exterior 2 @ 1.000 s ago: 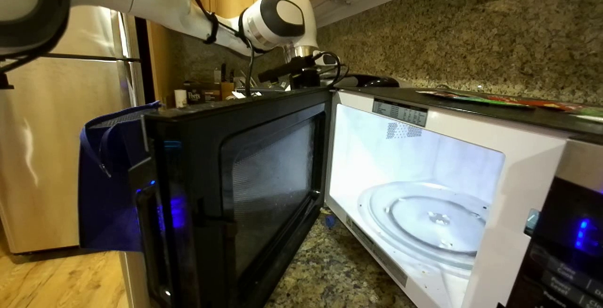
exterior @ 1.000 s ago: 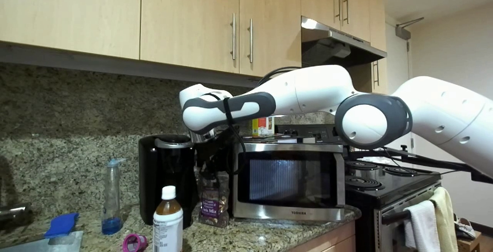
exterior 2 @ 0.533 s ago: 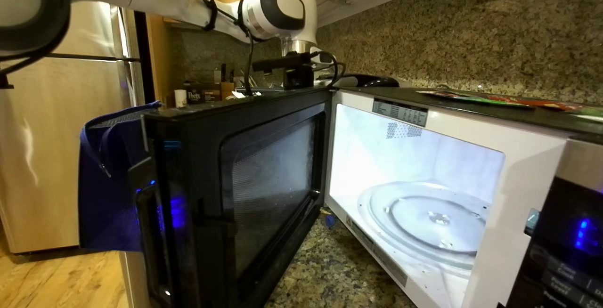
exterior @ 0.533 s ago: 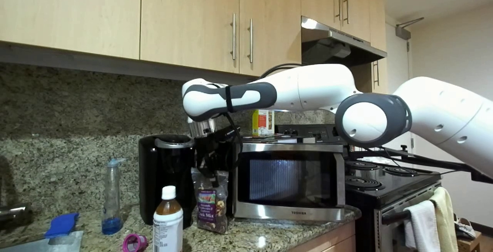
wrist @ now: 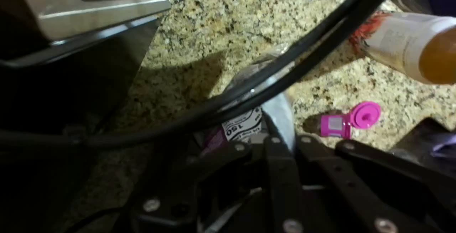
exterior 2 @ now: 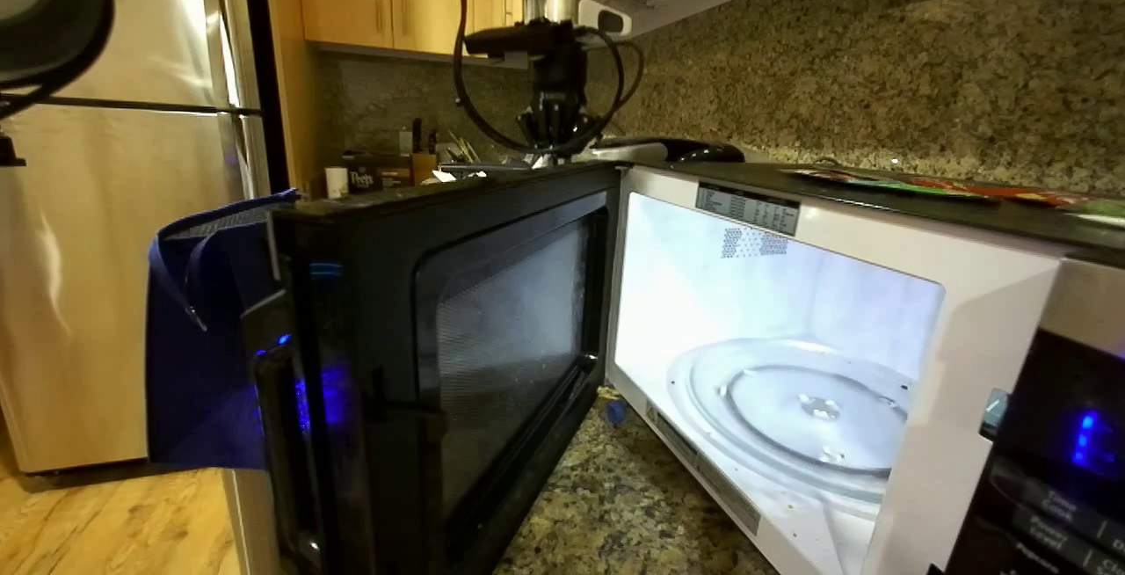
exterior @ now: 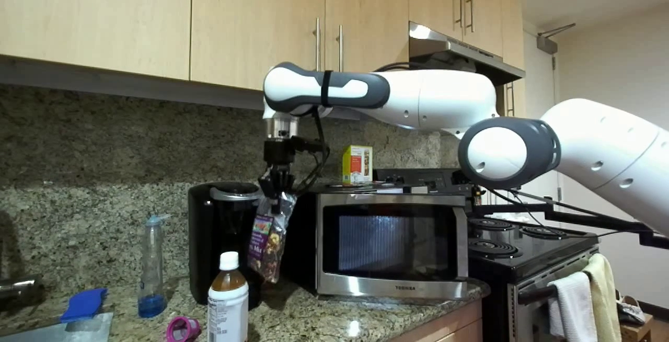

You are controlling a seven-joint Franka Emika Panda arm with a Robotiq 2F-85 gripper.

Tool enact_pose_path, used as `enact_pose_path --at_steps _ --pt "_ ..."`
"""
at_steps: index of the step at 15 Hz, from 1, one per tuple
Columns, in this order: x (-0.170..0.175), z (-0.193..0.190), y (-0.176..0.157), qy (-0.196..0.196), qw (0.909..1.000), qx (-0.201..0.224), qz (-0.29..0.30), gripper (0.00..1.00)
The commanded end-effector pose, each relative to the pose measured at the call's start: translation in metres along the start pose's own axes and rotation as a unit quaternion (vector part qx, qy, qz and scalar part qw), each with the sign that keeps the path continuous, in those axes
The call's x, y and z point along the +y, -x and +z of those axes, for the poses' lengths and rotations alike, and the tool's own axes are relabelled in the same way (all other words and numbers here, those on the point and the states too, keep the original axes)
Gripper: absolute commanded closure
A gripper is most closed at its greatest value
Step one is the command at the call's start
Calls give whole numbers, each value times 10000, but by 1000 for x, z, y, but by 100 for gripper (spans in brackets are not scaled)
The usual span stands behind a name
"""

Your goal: Place the packet on top of the microwave

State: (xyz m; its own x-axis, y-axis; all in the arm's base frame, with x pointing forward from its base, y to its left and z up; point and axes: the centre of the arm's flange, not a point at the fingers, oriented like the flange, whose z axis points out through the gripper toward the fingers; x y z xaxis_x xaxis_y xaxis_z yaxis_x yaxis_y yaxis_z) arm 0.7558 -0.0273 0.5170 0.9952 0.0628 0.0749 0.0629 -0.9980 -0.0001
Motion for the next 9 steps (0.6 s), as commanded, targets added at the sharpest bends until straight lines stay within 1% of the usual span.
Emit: enact_pose_path --at_steps 1,3,5,6,9 --pt "15 -85 -15 -247 9963 713 413 100" --pt "20 -116 -6 -192 9927 1035 587 100" --pt "24 -145 1 -135 9866 1420 792 100" --pt "28 -158 3 -161 9826 1601 923 100" --pt "43 -180 6 -248 9694 1997 1405 100"
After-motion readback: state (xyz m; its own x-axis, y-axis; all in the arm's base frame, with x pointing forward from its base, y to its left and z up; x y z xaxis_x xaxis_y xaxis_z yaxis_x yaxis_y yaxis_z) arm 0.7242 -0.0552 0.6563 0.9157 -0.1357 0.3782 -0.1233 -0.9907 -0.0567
